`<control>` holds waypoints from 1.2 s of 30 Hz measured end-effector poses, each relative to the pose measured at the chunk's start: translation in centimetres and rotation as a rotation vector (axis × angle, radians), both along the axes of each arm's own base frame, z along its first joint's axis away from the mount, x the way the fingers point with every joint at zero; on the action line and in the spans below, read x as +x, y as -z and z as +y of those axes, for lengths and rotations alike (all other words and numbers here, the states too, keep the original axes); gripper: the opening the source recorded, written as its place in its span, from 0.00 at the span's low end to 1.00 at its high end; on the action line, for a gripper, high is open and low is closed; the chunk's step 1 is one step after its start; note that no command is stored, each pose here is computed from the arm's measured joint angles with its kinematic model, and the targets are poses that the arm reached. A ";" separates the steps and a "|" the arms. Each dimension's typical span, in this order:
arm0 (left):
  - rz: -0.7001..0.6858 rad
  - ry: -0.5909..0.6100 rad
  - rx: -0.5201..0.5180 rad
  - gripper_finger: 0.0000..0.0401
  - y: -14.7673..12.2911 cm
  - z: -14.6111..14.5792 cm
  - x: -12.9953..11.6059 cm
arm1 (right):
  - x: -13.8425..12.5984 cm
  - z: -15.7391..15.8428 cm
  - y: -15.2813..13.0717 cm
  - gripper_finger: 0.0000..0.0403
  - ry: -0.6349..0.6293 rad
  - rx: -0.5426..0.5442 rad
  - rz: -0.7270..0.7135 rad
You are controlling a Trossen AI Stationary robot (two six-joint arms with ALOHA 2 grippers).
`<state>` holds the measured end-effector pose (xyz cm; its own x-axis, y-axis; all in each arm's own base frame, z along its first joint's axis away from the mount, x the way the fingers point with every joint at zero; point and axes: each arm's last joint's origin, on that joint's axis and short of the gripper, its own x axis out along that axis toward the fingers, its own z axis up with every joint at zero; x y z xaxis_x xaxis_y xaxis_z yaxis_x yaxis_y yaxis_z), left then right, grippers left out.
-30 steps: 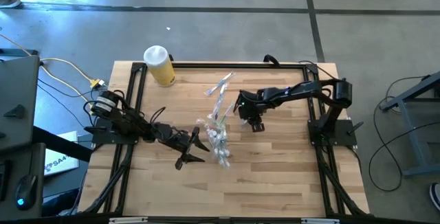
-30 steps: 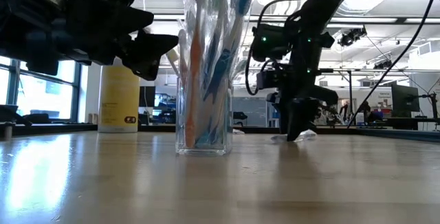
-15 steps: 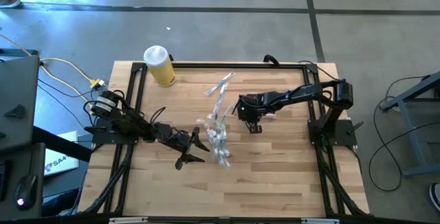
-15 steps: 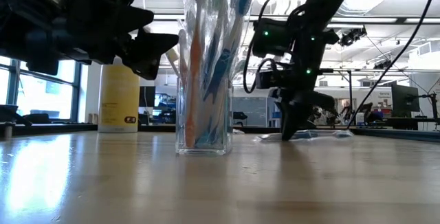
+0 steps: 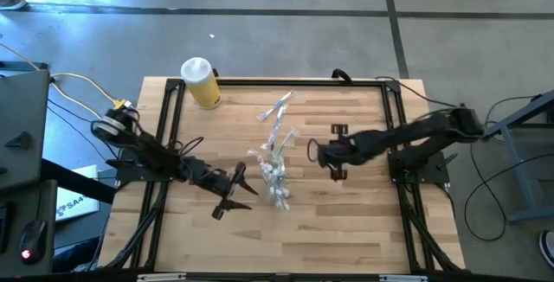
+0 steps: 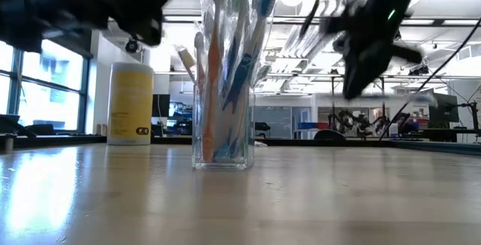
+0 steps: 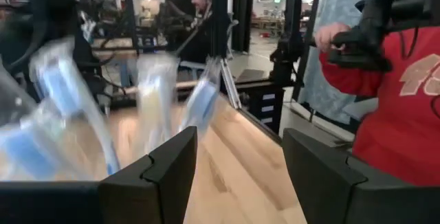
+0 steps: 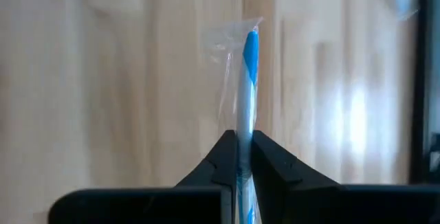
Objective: Pick & Place toothbrushing station
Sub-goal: Put the blue toothbrush into the transparent organizer
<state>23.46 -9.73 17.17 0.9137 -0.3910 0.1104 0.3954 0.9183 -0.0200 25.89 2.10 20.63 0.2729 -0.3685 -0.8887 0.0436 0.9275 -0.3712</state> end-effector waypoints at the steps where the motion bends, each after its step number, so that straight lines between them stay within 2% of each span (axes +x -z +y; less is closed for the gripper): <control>1: -0.006 -0.007 0.008 0.53 -0.4 -0.2 -0.3 | -0.5 0.9 -0.9 0.04 -0.005 0.003 -0.051; 6: -0.042 -0.110 0.113 0.53 -2.5 -1.9 -1.5 | -2.6 6.1 -4.6 0.04 -0.096 0.059 -0.350; 10: -0.063 -0.171 0.314 0.53 -4.8 -4.4 -0.7 | -3.9 10.6 -7.6 0.04 -0.237 0.061 -0.666; 15: 0.071 -0.260 0.538 0.53 -8.4 -7.5 1.5 | -5.3 15.7 -11.7 0.04 -0.480 0.077 -1.040; 18: 0.173 -0.327 0.684 0.53 -10.1 -9.1 3.0 | -6.2 17.1 -13.4 0.04 -0.517 0.142 -1.189; 23: 0.219 -0.377 1.068 0.53 -12.2 -12.1 5.9 | -6.8 17.7 -14.3 0.04 -0.444 0.340 -1.292; 27: 0.207 -0.435 1.255 0.53 -13.6 -14.4 8.4 | -6.6 17.7 -14.1 0.04 -0.327 0.491 -1.298; 29: 0.195 -0.463 1.370 0.53 -13.8 -15.8 9.2 | -6.3 17.9 -13.7 0.04 -0.284 0.537 -1.295; 34: 0.186 -0.495 1.763 0.53 -13.6 -18.0 11.1 | -5.1 18.3 -13.2 0.04 -0.230 0.612 -1.334; 36: 0.166 -0.498 1.836 0.53 -13.6 -18.7 12.0 | -5.0 18.5 -13.3 0.04 -0.246 0.645 -1.339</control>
